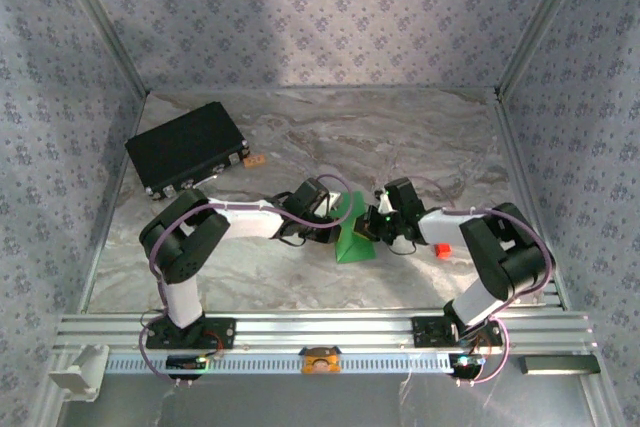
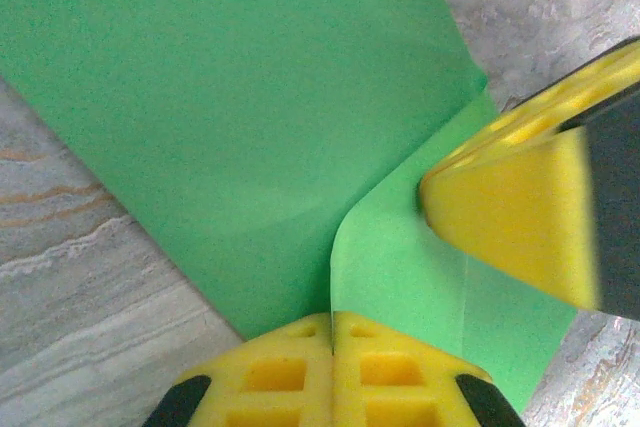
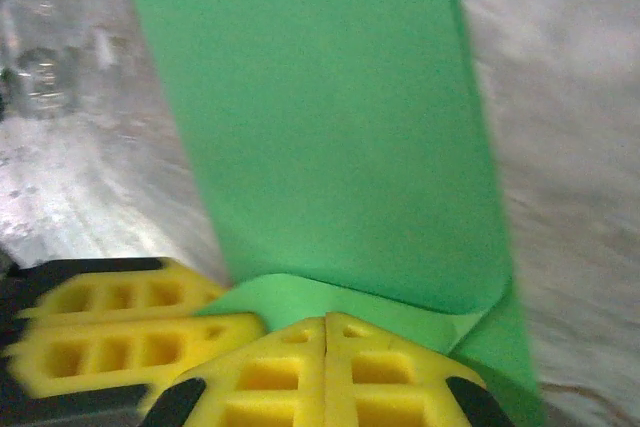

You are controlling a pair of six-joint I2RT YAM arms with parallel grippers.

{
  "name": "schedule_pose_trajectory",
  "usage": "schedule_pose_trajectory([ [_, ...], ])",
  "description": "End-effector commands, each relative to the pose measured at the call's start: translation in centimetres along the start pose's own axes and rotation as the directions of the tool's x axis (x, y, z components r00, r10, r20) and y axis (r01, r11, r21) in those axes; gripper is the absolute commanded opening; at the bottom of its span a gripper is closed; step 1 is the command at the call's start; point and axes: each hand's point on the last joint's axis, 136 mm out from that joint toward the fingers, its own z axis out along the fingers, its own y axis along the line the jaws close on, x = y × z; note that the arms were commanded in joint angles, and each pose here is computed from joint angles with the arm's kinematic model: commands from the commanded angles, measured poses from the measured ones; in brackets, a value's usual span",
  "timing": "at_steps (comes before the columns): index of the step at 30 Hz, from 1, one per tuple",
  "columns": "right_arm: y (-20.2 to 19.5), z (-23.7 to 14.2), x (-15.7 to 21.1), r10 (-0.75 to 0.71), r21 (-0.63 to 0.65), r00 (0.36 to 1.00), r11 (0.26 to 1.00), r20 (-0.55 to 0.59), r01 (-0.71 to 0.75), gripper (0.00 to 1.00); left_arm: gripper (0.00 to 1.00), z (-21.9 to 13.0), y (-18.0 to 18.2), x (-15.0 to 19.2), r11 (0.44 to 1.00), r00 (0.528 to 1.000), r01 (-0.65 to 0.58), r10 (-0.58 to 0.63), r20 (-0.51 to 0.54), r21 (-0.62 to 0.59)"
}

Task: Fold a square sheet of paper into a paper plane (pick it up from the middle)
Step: Fold the triangle a second time at the center of the table.

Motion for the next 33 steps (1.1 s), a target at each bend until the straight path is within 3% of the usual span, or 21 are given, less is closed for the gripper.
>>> schedule_pose_trajectory([
  [1, -2.6, 0.5, 0.7, 0.073, 0.057, 0.997, 0.996, 0.002, -0.073, 0.01, 0.00, 0.7, 0.8, 1.5, 1.000, 0.998, 0.004, -0.005, -0.066, -0.027],
  [11, 0.9, -2.1, -1.7, 0.010, 0.005, 0.999, 1.000, 0.047, -0.010, 0.01, 0.00, 0.8, 0.9, 1.6, 1.000, 0.997, 0.003, -0.005, -0.073, -0.030],
  [24, -5.3, -1.3, -1.3, 0.149, 0.130, 0.987, 0.979, 0.051, -0.155, 0.01, 0.00, 0.7, 0.9, 1.7, 1.000, 0.997, 0.003, -0.005, -0.074, -0.027],
  [33, -4.0, -2.5, -3.5, 0.260, 0.003, 0.961, 0.965, 0.099, -0.261, 0.01, 0.00, 0.8, 0.9, 1.8, 1.000, 0.997, 0.001, -0.003, -0.077, -0.026],
])
